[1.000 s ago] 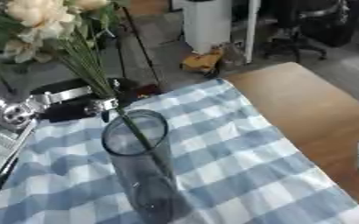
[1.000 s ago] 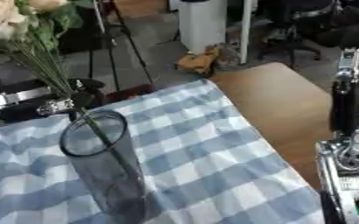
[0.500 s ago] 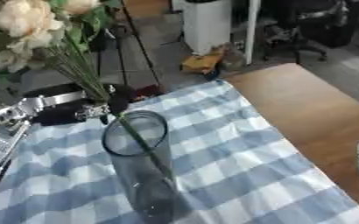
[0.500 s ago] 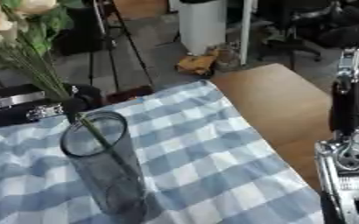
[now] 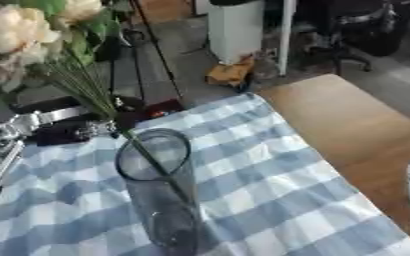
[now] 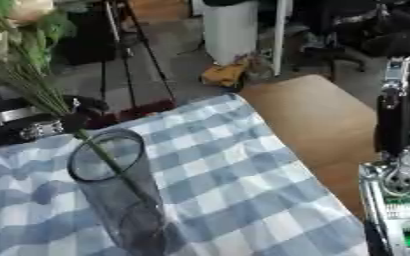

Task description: Arrange flowers into the vase.

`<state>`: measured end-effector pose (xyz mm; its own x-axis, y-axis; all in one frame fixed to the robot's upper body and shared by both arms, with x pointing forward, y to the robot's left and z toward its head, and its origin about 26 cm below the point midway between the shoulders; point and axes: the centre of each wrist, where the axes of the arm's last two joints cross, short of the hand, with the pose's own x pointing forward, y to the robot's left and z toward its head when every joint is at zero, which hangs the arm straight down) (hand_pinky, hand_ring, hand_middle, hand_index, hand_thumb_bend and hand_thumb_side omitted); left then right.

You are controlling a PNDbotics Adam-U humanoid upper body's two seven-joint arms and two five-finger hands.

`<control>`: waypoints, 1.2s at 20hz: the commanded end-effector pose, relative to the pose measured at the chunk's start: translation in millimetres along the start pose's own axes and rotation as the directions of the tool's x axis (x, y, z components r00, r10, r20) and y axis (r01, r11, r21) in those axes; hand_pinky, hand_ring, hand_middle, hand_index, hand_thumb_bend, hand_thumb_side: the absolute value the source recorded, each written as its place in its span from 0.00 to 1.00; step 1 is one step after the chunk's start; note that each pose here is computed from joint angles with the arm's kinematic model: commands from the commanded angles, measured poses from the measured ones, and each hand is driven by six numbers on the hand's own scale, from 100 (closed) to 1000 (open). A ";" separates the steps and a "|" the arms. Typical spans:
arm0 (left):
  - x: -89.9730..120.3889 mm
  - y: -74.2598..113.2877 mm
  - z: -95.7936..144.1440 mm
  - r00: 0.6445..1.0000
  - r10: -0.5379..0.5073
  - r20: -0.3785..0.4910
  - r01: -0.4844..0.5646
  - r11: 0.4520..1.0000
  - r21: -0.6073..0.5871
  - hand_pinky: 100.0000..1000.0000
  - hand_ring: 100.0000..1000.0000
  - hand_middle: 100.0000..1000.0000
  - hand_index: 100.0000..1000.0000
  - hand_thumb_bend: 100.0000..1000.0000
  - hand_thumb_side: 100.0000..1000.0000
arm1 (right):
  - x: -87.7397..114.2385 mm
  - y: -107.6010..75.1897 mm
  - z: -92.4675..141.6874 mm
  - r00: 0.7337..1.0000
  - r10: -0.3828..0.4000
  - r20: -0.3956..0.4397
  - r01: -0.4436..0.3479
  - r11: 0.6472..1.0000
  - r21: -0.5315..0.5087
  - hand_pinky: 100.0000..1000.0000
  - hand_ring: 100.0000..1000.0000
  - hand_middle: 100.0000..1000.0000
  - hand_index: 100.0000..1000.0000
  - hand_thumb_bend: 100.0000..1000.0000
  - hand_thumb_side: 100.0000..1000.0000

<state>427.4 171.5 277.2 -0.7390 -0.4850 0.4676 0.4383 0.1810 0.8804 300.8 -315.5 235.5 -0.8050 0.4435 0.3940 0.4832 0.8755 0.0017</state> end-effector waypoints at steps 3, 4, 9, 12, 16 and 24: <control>3.1 14.5 13.9 0.999 -0.041 -0.016 0.042 0.998 0.038 0.69 0.94 0.95 1.00 0.34 1.00 | 5.0 -2.5 -6.6 0.999 0.008 0.033 -0.008 1.000 -0.006 0.81 0.83 0.47 0.79 0.00 0.77; 3.2 14.6 14.4 0.999 -0.043 -0.016 0.043 0.998 0.039 0.69 0.94 0.95 1.00 0.34 1.00 | 5.0 -2.6 -6.6 0.999 0.009 0.033 -0.008 1.000 -0.006 0.81 0.83 0.47 0.79 0.00 0.77; 2.3 14.8 17.8 0.999 -0.049 -0.017 0.049 0.998 0.033 0.71 0.95 0.97 1.00 0.39 1.00 | 5.0 -2.7 -6.6 0.999 0.009 0.033 -0.009 1.000 -0.007 0.81 0.83 0.47 0.79 0.00 0.77; 1.3 15.3 20.7 0.998 -0.056 -0.020 0.056 0.998 0.030 0.71 0.95 0.97 1.00 0.42 1.00 | 4.9 -2.9 -6.6 0.999 0.009 0.032 -0.009 1.000 -0.008 0.81 0.83 0.47 0.79 0.00 0.77; -1.9 15.2 24.9 0.998 -0.062 -0.033 0.063 0.998 0.019 0.72 0.96 0.97 1.00 0.47 1.00 | 4.9 -3.0 -6.7 0.999 0.010 0.033 -0.009 1.000 -0.009 0.81 0.83 0.47 0.79 0.00 0.78; -8.7 14.8 32.6 0.996 -0.065 -0.057 0.066 0.998 0.010 0.72 0.96 0.98 1.00 0.50 1.00 | 5.0 -3.2 -7.0 0.999 0.010 0.034 -0.010 1.000 -0.009 0.81 0.83 0.47 0.79 0.00 0.78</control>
<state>425.6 194.3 274.1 -0.7320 -0.5210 0.4390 0.4234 0.1570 0.8922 300.5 -316.8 235.8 -0.8038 0.4463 0.3933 0.4878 0.8729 0.0063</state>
